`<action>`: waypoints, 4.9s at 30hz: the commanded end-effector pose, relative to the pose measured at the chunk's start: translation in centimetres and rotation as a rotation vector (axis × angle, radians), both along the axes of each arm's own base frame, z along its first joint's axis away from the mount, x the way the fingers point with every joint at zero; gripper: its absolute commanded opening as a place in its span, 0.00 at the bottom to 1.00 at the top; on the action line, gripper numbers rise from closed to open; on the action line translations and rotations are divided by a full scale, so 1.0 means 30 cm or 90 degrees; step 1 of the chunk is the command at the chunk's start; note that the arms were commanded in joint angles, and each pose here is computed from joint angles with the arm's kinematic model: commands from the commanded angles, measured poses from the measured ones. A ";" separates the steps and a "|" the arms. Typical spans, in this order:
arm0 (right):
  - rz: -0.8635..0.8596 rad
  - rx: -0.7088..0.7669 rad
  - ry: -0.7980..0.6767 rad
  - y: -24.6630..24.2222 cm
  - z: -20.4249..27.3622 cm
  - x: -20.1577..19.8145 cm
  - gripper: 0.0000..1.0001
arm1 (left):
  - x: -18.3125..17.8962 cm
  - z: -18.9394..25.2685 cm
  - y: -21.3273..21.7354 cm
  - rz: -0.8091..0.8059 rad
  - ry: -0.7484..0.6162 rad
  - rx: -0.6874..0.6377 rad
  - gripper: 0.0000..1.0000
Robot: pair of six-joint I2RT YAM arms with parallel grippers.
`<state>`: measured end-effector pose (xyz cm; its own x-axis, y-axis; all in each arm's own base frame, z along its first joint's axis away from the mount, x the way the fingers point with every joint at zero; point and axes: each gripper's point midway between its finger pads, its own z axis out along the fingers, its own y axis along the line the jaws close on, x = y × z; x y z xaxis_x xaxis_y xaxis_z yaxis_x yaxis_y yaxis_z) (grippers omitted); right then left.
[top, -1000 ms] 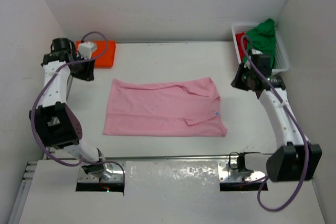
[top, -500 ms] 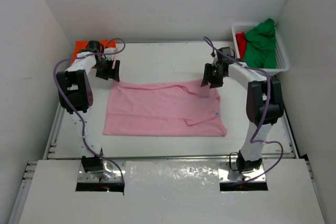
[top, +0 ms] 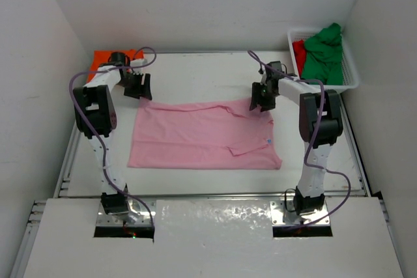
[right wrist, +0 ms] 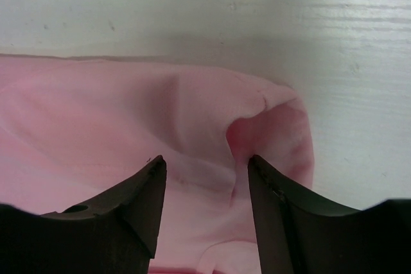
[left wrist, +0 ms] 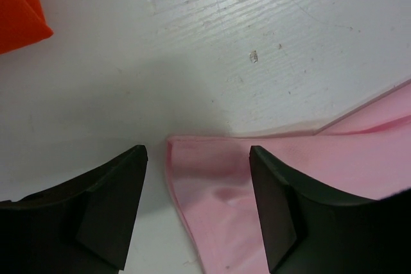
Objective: Fold and stack the t-shirts
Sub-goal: Grap the side of the flattened tshirt furthest away from the robot with both arms, then fold the other side of the tshirt into a rectangle
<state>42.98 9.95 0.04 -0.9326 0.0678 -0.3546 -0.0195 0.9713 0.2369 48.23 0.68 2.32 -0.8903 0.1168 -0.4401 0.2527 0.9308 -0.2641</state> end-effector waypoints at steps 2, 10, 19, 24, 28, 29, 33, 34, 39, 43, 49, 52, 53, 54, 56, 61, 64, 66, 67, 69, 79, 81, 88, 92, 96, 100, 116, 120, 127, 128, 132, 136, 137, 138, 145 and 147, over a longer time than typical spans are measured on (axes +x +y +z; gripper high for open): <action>0.016 0.038 -0.057 0.039 0.037 0.070 0.45 | -0.006 0.001 -0.029 -0.015 0.009 -0.041 0.58; 0.003 0.037 -0.076 0.032 0.074 0.068 0.03 | -0.021 0.038 -0.034 -0.038 -0.008 -0.039 0.00; 0.000 0.063 -0.094 0.031 0.147 0.010 0.00 | -0.059 0.179 -0.018 -0.110 -0.105 0.015 0.00; 0.003 0.097 -0.112 0.046 0.194 -0.054 0.00 | -0.115 0.202 -0.042 -0.132 -0.108 0.000 0.00; 0.006 0.103 -0.111 0.042 0.216 -0.114 0.00 | -0.158 0.245 -0.046 -0.161 -0.131 0.013 0.00; 0.008 0.107 -0.110 0.047 0.216 -0.127 0.00 | -0.176 0.256 -0.045 -0.166 -0.137 0.019 0.00; 0.001 0.126 -0.104 0.058 0.206 -0.159 0.00 | -0.210 0.240 -0.041 -0.181 -0.136 0.034 0.00; -0.002 0.130 -0.096 0.060 0.188 -0.178 0.00 | -0.217 0.230 -0.043 -0.184 -0.132 0.032 0.00; -0.024 0.140 -0.092 0.062 0.138 -0.176 0.00 | -0.239 0.188 -0.061 -0.180 -0.111 0.012 0.00; -0.013 0.127 -0.078 0.060 0.102 -0.154 0.00 | -0.231 0.190 -0.083 -0.182 -0.108 0.008 0.00; -0.016 0.096 -0.079 0.038 0.061 -0.109 0.27 | -0.240 0.175 -0.082 -0.177 -0.101 0.015 0.00; -0.013 0.089 -0.091 0.034 0.051 -0.087 0.42 | -0.243 0.168 -0.076 -0.177 -0.098 0.020 0.00; -0.005 0.097 -0.093 0.046 0.049 -0.083 0.46 | -0.239 0.170 -0.075 -0.178 -0.101 0.022 0.00; -0.002 0.100 -0.089 0.050 0.036 -0.080 0.46 | -0.241 0.166 -0.075 -0.178 -0.099 0.022 0.00; 0.004 0.102 -0.090 0.060 0.030 -0.076 0.47 | -0.238 0.166 -0.079 -0.178 -0.100 0.017 0.00; -0.004 0.119 -0.122 0.077 0.059 -0.050 0.32 | -0.240 0.159 -0.080 -0.180 -0.098 0.019 0.00; 0.002 0.129 -0.109 0.098 0.051 -0.053 0.25 | -0.237 0.158 -0.075 -0.179 -0.100 0.024 0.00; 0.001 0.141 -0.092 0.113 0.041 -0.057 0.15 | -0.228 0.165 -0.069 -0.176 -0.106 0.031 0.00; 0.000 0.143 -0.089 0.115 0.039 -0.059 0.11 | -0.226 0.164 -0.070 -0.178 -0.106 0.032 0.00; -0.008 0.142 -0.086 0.112 0.043 -0.063 0.00 | -0.220 0.177 -0.065 -0.175 -0.111 0.036 0.00; 0.021 0.102 -0.101 0.034 0.248 -0.214 0.00 | -0.268 0.257 -0.010 -0.240 -0.156 0.128 0.00; 0.031 0.103 -0.086 0.028 0.254 -0.276 0.00 | -0.309 0.244 -0.012 -0.253 -0.146 0.129 0.00; 0.053 0.140 -0.052 0.050 0.279 -0.365 0.00 | -0.413 0.185 -0.008 -0.277 -0.100 0.134 0.00; 0.065 0.137 -0.030 0.045 0.296 -0.393 0.00 | -0.451 0.172 0.001 -0.282 -0.088 0.146 0.00; 0.069 0.147 -0.005 0.052 0.264 -0.428 0.00 | -0.502 0.128 0.002 -0.287 -0.064 0.148 0.00; 0.062 0.161 0.017 0.062 0.214 -0.459 0.00 | -0.553 0.081 0.001 -0.299 -0.033 0.142 0.12; 0.070 0.168 0.035 0.071 0.184 -0.452 0.00 | -0.514 0.307 0.022 -0.383 -0.057 0.185 0.44; 0.066 0.156 0.049 0.060 0.173 -0.446 0.00 | -0.548 0.350 0.046 -0.454 -0.031 0.234 0.53; 0.031 0.166 0.077 0.060 0.124 -0.398 0.00 | -0.416 0.481 -0.395 -0.523 -0.220 0.185 0.50; 0.015 0.172 0.087 0.048 0.106 -0.380 0.00 | -0.387 0.497 -0.478 -0.535 -0.269 0.169 0.50; -0.063 0.228 0.055 0.028 0.124 -0.207 0.00 | -0.419 0.459 -0.804 -0.614 -0.326 0.120 0.48; -0.095 0.231 0.090 0.023 0.064 -0.149 0.00 | -0.421 0.409 -0.991 -0.675 -0.360 0.111 0.47; -0.100 0.234 0.100 0.026 0.043 -0.145 0.00 | -0.444 0.410 -1.050 -0.701 -0.368 0.104 0.47; -0.107 0.235 0.099 0.026 0.040 -0.136 0.00 | -0.452 0.374 -1.082 -0.717 -0.359 0.100 0.47; -0.129 0.249 0.098 0.028 0.004 -0.115 0.07 | -0.465 0.256 -1.271 -0.782 -0.395 0.091 0.47; -0.127 0.247 0.100 0.027 -0.002 -0.122 0.06 | -0.467 0.195 -1.283 -0.809 -0.389 0.100 0.47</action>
<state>38.27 10.45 -0.32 -0.9352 0.3388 -0.1027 0.2328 0.8072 0.5425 32.34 -35.24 6.45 0.0859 0.8189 -0.5675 0.9847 0.0169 0.1734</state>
